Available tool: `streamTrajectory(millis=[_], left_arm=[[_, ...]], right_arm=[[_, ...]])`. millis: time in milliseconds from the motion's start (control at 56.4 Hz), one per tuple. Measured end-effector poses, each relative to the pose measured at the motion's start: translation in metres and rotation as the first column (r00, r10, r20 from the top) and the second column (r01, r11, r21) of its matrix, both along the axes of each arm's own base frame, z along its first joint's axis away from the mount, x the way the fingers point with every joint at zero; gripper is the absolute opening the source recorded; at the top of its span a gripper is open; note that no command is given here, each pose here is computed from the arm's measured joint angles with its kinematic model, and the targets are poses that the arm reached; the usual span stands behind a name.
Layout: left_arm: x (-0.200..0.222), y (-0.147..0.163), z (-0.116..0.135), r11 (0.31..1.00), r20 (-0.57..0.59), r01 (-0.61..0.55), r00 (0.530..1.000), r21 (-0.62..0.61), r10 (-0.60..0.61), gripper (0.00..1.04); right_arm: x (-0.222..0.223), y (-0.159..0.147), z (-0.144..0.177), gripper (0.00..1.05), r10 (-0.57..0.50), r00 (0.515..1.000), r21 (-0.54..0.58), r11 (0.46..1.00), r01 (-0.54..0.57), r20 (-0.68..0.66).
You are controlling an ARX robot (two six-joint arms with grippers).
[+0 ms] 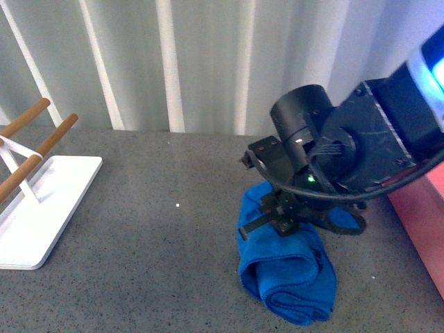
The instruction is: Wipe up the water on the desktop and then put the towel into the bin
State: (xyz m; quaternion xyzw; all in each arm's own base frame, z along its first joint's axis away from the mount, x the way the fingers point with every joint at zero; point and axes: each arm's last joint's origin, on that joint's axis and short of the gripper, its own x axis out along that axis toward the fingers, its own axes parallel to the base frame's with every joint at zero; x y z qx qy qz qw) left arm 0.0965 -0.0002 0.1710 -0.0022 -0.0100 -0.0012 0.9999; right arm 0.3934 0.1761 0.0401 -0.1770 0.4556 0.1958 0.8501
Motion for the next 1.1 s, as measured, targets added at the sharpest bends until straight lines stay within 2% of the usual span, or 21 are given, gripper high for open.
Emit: streamTrajectory(millis=[213, 372, 496, 709, 886, 1098], left_arm=[[0.000, 0.000, 0.000, 1.000, 0.000, 0.000, 1.000, 0.000, 0.000, 0.98], [0.000, 0.000, 0.000, 1.000, 0.000, 0.000, 1.000, 0.000, 0.000, 0.98], [0.000, 0.000, 0.000, 1.000, 0.000, 0.000, 1.000, 0.000, 0.000, 0.98], [0.000, 0.000, 0.000, 1.000, 0.000, 0.000, 1.000, 0.000, 0.000, 0.98], [0.000, 0.000, 0.000, 1.000, 0.000, 0.000, 1.000, 0.000, 0.000, 0.98], [0.000, 0.000, 0.000, 1.000, 0.000, 0.000, 1.000, 0.000, 0.000, 0.98]], right_arm=[[0.001, 0.048, 0.002, 0.04, 0.093, 0.996, 0.104, 0.990, -0.092, 0.000], [-0.014, 0.066, 0.001, 0.04, 0.150, 0.989, 0.168, 0.975, -0.146, -0.012], [-0.028, 0.066, 0.003, 0.04, 0.162, 0.986, 0.194, 0.969, -0.154, -0.024], [-0.049, 0.045, 0.019, 0.04, 0.128, 0.992, 0.184, 0.975, -0.124, -0.007], [-0.048, 0.013, 0.082, 0.04, 0.073, 0.992, 0.214, 0.972, -0.094, 0.105], [-0.042, -0.029, 0.197, 0.04, -0.085, 0.958, 0.221, 0.975, 0.023, 0.274]])
